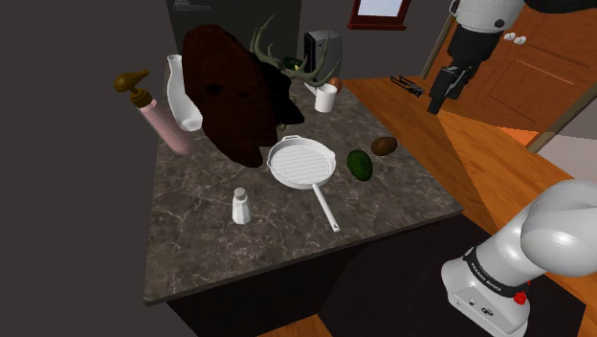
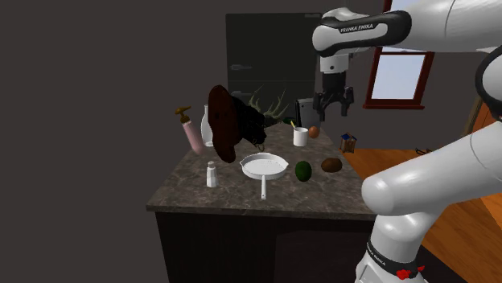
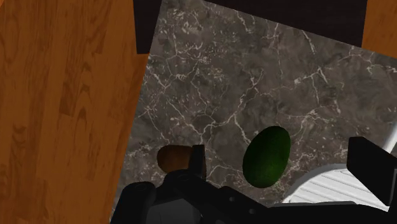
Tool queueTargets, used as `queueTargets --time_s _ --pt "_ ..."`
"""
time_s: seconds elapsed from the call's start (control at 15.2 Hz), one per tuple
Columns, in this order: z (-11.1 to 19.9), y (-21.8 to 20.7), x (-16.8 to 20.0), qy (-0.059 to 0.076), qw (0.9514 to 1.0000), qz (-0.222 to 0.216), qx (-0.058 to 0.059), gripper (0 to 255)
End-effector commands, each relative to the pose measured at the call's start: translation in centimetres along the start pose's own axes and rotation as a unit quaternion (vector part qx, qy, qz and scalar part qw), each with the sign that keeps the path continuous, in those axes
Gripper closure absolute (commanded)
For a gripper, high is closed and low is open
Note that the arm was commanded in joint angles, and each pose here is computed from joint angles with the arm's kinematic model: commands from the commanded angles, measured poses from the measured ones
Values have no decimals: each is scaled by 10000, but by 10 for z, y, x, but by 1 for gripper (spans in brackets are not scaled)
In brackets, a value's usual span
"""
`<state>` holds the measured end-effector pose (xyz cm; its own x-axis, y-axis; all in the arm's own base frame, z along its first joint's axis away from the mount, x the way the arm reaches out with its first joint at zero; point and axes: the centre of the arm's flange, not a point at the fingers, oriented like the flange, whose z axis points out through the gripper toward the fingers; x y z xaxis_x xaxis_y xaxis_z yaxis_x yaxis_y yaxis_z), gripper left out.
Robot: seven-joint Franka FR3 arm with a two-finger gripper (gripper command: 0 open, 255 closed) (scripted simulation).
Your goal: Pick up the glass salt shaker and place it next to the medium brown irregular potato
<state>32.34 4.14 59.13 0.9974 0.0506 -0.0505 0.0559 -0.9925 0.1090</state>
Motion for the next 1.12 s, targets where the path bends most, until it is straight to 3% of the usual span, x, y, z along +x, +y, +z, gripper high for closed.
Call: queueTargets --time_s 0.0,1.06 --pt "8 -24 13 -19 10000 -26 3 0" --pt "58 -207 111 -148 9996 -256 5 0"
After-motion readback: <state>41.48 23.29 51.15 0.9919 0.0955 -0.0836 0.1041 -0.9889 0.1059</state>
